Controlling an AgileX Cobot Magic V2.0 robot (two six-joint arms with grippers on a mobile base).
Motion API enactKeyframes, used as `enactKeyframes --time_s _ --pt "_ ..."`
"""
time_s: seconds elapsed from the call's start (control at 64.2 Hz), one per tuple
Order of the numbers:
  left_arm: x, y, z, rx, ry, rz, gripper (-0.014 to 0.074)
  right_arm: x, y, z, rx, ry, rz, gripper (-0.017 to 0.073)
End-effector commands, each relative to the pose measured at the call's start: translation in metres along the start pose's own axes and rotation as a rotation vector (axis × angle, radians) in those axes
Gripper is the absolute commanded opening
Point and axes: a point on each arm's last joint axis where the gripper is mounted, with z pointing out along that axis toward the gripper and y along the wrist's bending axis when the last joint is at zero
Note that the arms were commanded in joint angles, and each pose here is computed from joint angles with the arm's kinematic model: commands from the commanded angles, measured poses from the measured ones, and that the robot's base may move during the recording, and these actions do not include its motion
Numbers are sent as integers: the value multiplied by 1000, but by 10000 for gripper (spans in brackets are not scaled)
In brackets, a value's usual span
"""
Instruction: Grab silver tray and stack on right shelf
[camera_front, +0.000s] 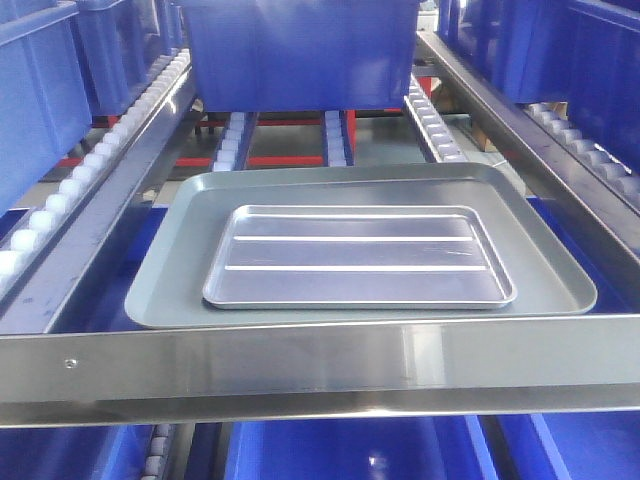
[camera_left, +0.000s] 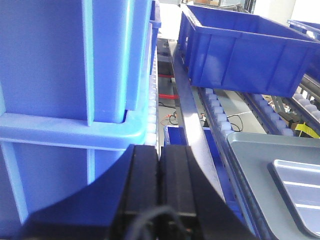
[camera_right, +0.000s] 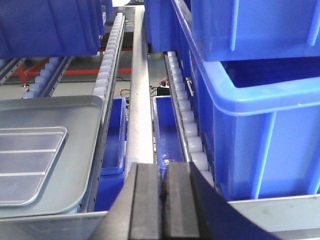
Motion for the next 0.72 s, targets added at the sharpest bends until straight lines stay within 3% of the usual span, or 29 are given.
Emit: enactKeyframes --time_s 0.0,0.701 --pt "-3 0 -1 0 -86 -9 -94 -16 0 -3 0 -141 6 57" --pt "-3 0 -1 0 -86 -9 -94 -16 0 -3 0 -141 6 57"
